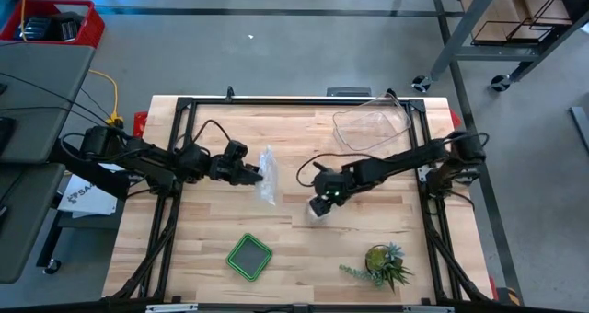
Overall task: Roll bandage
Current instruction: Put the rolled white bandage into the transparent zip bag
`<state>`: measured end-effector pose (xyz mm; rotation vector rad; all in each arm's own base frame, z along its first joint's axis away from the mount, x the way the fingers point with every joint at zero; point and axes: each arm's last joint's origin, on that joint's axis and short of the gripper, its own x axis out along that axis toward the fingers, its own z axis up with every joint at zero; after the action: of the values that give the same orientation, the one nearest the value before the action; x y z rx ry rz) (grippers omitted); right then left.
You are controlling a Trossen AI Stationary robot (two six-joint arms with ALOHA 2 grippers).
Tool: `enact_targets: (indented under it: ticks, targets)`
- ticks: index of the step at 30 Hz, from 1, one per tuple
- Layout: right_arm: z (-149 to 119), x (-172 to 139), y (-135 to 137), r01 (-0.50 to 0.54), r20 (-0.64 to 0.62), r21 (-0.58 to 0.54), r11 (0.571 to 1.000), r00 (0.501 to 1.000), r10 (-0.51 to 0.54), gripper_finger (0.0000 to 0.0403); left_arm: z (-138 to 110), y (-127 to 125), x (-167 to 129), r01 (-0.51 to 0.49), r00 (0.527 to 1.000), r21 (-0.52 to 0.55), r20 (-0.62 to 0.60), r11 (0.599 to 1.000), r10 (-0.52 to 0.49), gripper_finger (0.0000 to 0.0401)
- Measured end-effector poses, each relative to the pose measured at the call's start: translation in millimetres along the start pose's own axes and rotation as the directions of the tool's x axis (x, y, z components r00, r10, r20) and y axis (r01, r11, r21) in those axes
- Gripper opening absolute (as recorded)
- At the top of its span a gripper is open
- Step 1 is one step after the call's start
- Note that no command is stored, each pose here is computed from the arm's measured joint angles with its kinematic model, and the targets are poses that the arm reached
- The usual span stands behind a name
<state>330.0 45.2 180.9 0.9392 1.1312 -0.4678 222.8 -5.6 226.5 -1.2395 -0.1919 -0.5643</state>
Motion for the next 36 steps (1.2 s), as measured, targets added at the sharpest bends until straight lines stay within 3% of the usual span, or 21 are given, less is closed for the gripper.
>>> enact_targets:
  ticks: [4, 8, 11, 15, 17, 22, 25, 29, 33, 36]
  targets:
    - [5.7, -34.9, -1.7, -0.059, 0.052, -0.055, 0.997, 0.997, 0.062, 0.0271, 4.9, 1.6, -0.8, -0.021, 0.997, -0.015, 0.067, 1.000, 0.022, 0.0000]
    - [10.7, -68.5, 6.0, -0.163, 0.209, -0.139, 0.977, 0.959, 0.190, 0.0272, 13.9, 0.0, -2.2, 0.002, 0.935, -0.138, 0.352, 0.990, 0.047, 0.0000]
    - [13.4, -94.4, 18.7, -0.274, 0.337, -0.250, 0.929, 0.874, 0.349, 0.0272, 22.8, -7.1, 1.6, 0.074, 0.843, -0.156, 0.537, 0.985, 0.022, 0.0000]
    - [18.9, -116.4, 37.5, -0.321, 0.500, -0.424, 0.847, 0.697, 0.515, 0.0272, 36.5, -17.4, 19.3, 0.146, 0.734, -0.184, 0.679, 0.972, 0.018, 0.0000]
    - [24.0, -121.8, 43.7, -0.255, 0.580, -0.505, 0.825, 0.607, 0.543, 0.0270, 44.0, -25.4, 35.2, 0.161, 0.729, -0.193, 0.685, 0.968, 0.015, 0.0000]
    - [31.7, -127.4, 40.5, 0.011, 0.783, -0.446, 0.895, 0.490, 0.383, 0.0268, 63.1, -51.1, 67.0, 0.201, 0.747, -0.162, 0.663, 0.966, -0.044, 0.0000]
    - [33.8, -137.3, 45.6, 0.064, 0.807, -0.495, 0.866, 0.404, 0.431, 0.0268, 69.3, -60.8, 79.3, 0.168, 0.766, -0.128, 0.641, 0.977, -0.048, 0.0000]
    - [35.5, -147.2, 53.9, 0.165, 0.799, -0.555, 0.815, 0.377, 0.468, 0.0268, 75.3, -68.8, 91.5, 0.134, 0.772, -0.138, 0.636, 0.981, -0.015, 0.0000]
    - [41.2, -156.8, 57.2, 0.305, 0.869, -0.471, 0.828, 0.324, 0.375, 0.0268, 78.5, -75.2, 98.9, 0.121, 0.775, -0.145, 0.632, 0.982, -0.002, 0.0000]
    - [45.4, -162.6, 57.8, 0.321, 0.875, -0.467, 0.824, 0.306, 0.376, 0.0268, 78.9, -79.1, 101.9, 0.118, 0.775, -0.132, 0.632, 0.984, -0.008, 0.0000]
